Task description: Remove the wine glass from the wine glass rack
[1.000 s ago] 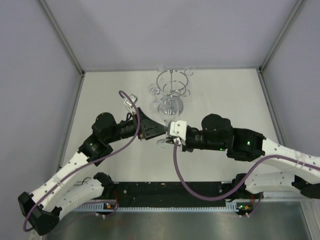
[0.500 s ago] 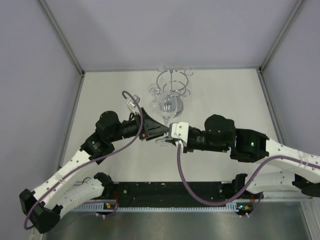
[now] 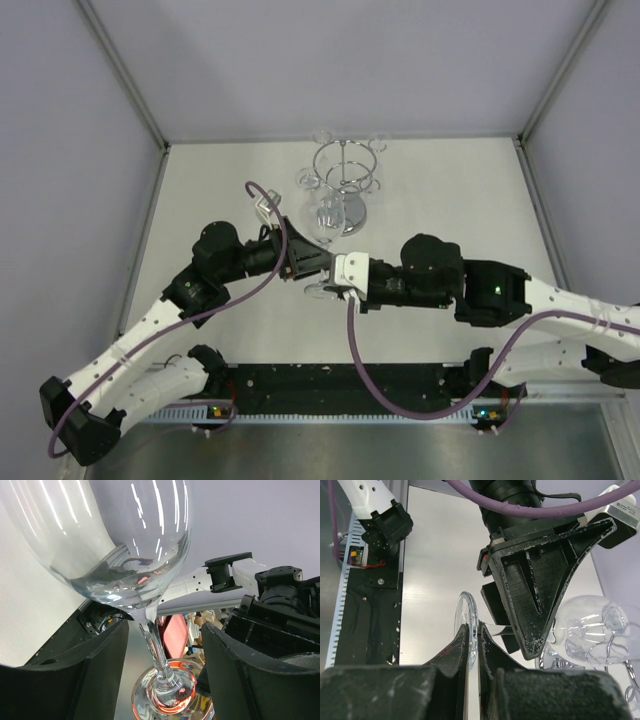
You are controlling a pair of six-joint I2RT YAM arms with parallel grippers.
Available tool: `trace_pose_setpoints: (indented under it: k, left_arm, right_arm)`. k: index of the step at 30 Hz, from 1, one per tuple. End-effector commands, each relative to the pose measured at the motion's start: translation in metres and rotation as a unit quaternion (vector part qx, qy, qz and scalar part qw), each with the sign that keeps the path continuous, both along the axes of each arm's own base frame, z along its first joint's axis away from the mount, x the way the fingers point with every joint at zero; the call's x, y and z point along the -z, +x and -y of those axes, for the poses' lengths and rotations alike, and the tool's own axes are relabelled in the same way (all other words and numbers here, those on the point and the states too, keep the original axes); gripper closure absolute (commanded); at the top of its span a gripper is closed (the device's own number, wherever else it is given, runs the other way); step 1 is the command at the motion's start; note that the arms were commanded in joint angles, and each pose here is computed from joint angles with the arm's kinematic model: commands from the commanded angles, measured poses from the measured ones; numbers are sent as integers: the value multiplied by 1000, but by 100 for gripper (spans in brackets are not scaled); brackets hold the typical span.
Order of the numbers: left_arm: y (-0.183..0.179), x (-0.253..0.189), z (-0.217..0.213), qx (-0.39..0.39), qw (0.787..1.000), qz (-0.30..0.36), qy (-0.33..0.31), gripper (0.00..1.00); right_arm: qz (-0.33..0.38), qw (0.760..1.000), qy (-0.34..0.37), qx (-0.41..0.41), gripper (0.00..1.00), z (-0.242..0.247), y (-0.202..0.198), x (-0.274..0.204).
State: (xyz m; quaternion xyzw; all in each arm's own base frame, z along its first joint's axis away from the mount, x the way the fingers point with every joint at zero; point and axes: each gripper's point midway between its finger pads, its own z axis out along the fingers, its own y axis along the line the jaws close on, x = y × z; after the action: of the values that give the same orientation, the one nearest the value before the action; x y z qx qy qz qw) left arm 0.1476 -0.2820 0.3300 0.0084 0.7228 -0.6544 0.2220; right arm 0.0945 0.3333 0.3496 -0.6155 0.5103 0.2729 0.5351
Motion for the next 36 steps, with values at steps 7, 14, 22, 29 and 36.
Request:
trace_pose_setpoints:
  k: [7,14,22,29,36]
  left_arm:
    - [-1,-14,3,12,999,37,-28,65]
    - [0,-12,4,15,999,38,-28,78]
    - [2,-10,6,15,998,49,-23,100]
    - [5,-9,5,13,995,97,7,100]
    - [1,1,2,32,986,159,42,100]
  right_arm:
    - [28,997,75,0,100,-8,-5,-44]
    - [22,997,67,-10,100,-10,-11,-35]
    - [-3,999,49,-7,100,-10,-13,-12]
    - [-43,998,55,6,49,4,-18,-10]
    - [-74,988,86,106,36,58,-1,-43]
